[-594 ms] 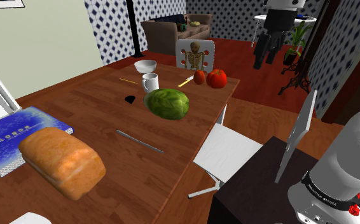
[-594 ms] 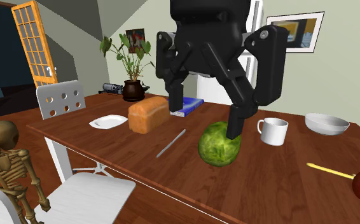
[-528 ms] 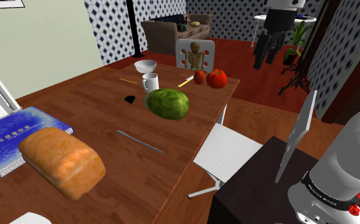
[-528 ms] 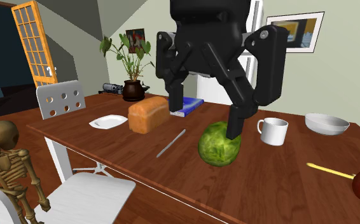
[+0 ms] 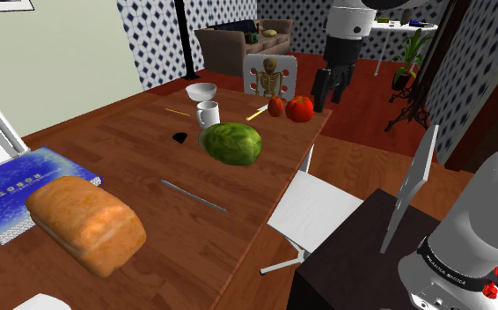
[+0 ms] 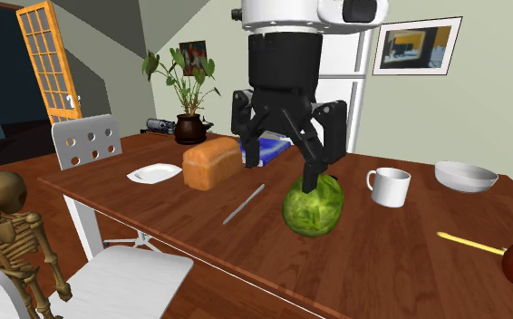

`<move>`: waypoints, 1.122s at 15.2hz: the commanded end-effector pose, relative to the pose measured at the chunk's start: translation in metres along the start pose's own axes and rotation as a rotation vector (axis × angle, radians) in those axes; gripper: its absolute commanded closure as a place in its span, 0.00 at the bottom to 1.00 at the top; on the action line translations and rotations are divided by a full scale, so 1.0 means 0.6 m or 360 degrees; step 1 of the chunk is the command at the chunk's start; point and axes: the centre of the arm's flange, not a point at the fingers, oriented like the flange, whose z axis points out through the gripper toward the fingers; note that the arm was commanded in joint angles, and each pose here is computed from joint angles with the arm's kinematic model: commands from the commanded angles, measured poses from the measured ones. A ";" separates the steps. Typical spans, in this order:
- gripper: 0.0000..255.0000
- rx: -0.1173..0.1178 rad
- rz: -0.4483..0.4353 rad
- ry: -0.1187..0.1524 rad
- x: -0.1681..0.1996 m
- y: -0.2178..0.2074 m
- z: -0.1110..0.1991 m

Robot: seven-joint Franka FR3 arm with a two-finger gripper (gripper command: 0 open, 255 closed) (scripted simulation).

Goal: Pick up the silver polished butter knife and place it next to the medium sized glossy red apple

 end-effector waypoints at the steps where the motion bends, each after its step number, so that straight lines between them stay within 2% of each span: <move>1: 0.00 -0.0002 -0.0025 0.0002 0.028 -0.027 0.021; 17: 0.00 -0.0029 -0.0223 0.0007 0.231 -0.256 0.199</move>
